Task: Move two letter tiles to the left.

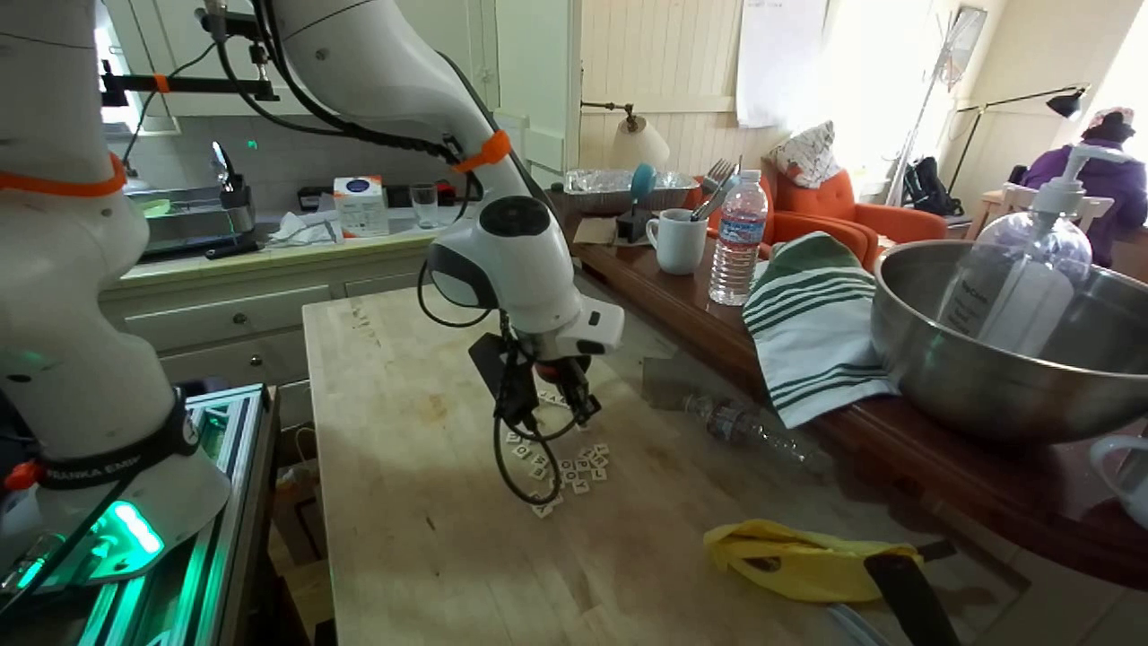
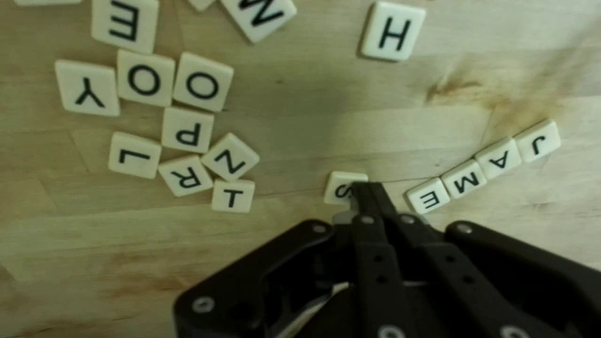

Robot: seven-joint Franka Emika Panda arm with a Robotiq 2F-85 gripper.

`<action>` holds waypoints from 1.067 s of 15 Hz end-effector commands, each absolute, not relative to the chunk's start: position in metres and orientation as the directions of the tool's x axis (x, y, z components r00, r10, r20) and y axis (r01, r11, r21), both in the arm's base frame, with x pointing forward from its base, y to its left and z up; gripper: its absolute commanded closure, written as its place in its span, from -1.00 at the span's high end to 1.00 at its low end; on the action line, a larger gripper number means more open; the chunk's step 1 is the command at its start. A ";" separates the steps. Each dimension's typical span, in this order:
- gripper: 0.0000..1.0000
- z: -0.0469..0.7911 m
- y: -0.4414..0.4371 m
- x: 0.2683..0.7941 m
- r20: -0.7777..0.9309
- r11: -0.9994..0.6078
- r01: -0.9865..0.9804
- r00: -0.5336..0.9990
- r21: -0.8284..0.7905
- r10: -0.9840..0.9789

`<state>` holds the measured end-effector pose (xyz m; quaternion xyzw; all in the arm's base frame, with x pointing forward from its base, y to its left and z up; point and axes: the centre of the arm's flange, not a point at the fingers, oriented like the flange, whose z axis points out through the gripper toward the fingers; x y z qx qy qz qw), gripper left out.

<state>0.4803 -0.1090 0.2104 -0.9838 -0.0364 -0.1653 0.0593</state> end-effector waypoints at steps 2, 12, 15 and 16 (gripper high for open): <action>-1.00 0.222 -0.100 0.483 0.342 -0.994 0.006 0.939 -0.107 -0.031; -1.00 0.224 -0.105 0.485 0.359 -0.995 0.075 0.932 -0.073 0.044; -1.00 0.222 -0.106 0.485 0.362 -0.993 0.103 0.929 -0.060 0.074; -1.00 0.221 -0.106 0.485 0.363 -0.992 0.112 0.928 -0.052 0.085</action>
